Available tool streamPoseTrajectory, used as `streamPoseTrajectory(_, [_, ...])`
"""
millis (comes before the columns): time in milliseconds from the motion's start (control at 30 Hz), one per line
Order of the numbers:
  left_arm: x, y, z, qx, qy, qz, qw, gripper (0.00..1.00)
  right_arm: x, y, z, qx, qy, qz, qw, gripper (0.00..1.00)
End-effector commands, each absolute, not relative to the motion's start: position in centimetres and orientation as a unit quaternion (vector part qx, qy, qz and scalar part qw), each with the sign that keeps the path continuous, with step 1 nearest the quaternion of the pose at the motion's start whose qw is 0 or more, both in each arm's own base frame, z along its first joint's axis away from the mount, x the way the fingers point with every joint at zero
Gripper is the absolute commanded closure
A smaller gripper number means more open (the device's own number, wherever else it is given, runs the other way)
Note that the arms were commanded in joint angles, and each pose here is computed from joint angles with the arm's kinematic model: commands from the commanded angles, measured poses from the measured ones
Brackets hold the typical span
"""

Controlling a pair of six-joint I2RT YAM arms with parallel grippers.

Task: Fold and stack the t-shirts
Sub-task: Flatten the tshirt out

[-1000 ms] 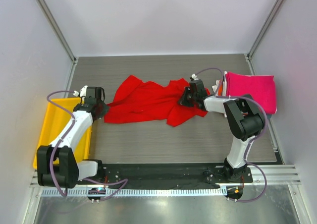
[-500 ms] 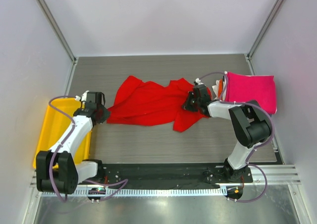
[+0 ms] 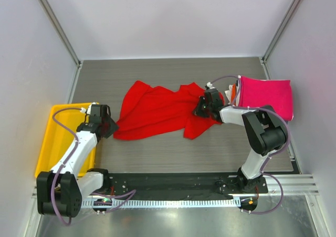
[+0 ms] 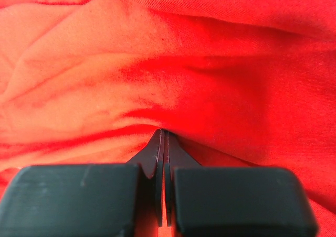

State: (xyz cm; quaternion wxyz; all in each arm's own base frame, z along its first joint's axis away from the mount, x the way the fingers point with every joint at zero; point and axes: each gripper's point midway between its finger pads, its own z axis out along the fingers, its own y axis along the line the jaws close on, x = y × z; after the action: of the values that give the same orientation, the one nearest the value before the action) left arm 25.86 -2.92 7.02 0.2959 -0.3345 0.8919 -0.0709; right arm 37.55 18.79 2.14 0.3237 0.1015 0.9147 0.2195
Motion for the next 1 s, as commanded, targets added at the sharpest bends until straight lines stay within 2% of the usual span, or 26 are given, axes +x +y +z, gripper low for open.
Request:
streamPoseTrajectory(0, [25.3,-3.4,7.3,-0.321,0.895,-0.084,0.297,0.61,35.8,17.1,-0.9,0.101,0.939,0.171,0.282,0.99])
streamPoseTrajectory(200, [24.9,-3.6,7.2,-0.317,0.897,-0.09,0.295,0.6,35.8,17.1,-1.0,0.101,0.939,0.171,0.28,0.99])
streamPoseTrajectory(633, [22.9,-2.3,3.8,-0.405,0.874,-0.052,0.265,0.71,35.9,17.1,-1.0,0.102,0.939,0.173,0.279,0.99])
streamPoseTrajectory(833, [23.3,-2.3,2.0,-0.415,0.873,-0.045,0.253,0.71,35.8,17.1,-0.9,0.101,0.939,0.175,0.278,0.99])
streamPoseTrajectory(967, [23.7,-2.4,1.1,-0.416,0.876,-0.042,0.241,0.67,35.8,17.1,-1.0,0.102,0.939,0.175,0.278,0.99])
